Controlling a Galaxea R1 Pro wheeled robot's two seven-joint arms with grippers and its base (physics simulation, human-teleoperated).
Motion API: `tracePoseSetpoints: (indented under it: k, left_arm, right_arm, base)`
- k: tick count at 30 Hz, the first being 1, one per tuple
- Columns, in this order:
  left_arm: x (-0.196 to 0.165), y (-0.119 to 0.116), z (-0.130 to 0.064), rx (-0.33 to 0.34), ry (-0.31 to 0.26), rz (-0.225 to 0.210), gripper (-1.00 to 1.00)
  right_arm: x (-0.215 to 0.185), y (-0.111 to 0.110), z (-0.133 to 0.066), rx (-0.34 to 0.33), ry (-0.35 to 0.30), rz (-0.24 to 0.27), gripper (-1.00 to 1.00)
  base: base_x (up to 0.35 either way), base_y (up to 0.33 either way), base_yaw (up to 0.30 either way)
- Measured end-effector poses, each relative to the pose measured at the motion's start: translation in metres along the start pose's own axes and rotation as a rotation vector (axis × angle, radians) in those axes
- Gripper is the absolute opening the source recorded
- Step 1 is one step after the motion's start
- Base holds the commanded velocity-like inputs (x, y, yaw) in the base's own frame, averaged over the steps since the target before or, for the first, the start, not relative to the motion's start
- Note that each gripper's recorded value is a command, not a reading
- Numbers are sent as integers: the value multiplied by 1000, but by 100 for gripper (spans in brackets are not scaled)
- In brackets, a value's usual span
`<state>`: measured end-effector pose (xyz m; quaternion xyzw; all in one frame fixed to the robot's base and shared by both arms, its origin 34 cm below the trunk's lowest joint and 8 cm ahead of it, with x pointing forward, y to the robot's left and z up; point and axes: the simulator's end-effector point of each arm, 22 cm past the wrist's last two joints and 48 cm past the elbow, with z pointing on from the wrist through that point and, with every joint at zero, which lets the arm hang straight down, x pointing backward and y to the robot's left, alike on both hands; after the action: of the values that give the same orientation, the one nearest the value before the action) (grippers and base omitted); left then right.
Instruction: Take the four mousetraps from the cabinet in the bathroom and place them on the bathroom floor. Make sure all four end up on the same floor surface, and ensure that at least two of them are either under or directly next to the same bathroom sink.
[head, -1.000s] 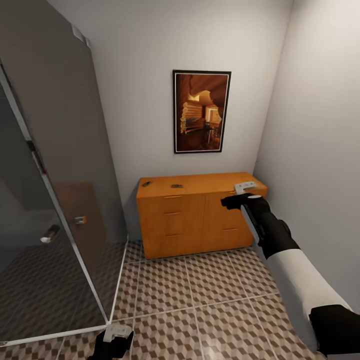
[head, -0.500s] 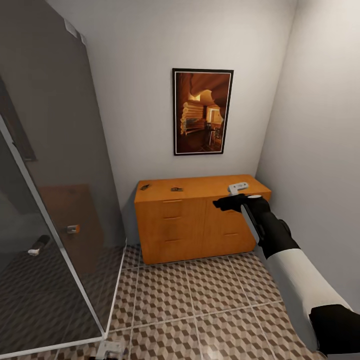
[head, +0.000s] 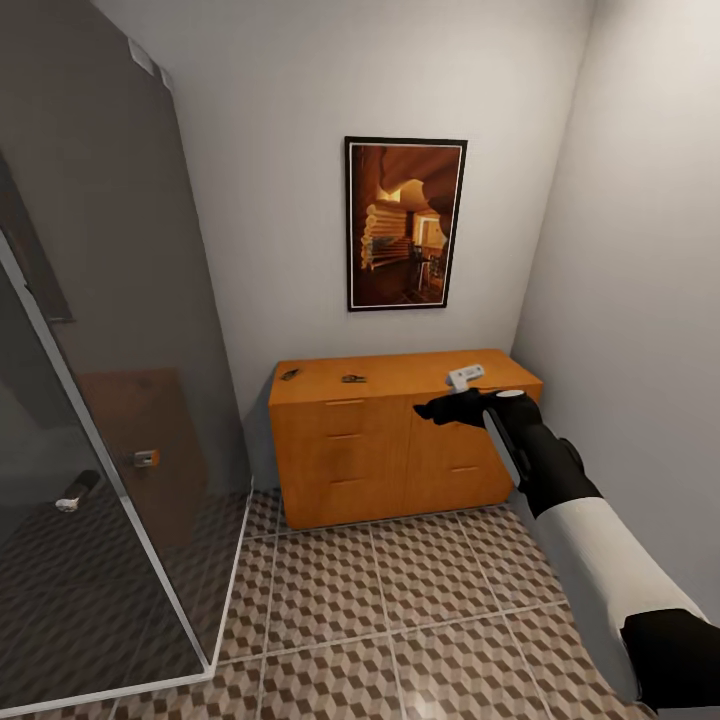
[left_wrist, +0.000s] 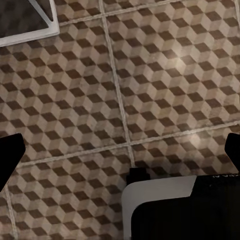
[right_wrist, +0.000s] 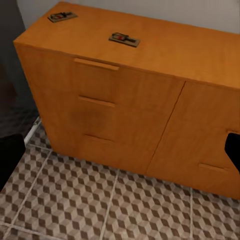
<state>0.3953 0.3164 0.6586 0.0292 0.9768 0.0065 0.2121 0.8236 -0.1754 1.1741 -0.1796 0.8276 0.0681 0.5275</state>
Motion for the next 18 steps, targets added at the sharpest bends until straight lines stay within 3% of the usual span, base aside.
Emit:
tracePoseSetpoints:
  k: [6, 13, 18]
  left_arm:
    - [0, 7, -1, -8, -22, 6, 100]
    - [-1, 7, -2, -8, -26, 7, 100]
    - [0, 7, -2, -8, -25, 7, 100]
  right_arm:
    - [-5, 7, 0, -27, -16, -26, 100]
    - [-7, 24, -1, -93, -27, -45, 100]
    - [-7, 28, 0, -105, -32, -57, 100]
  base:
    - [111, 0, 0]
    - [315, 0, 0]
    - [330, 1, 0]
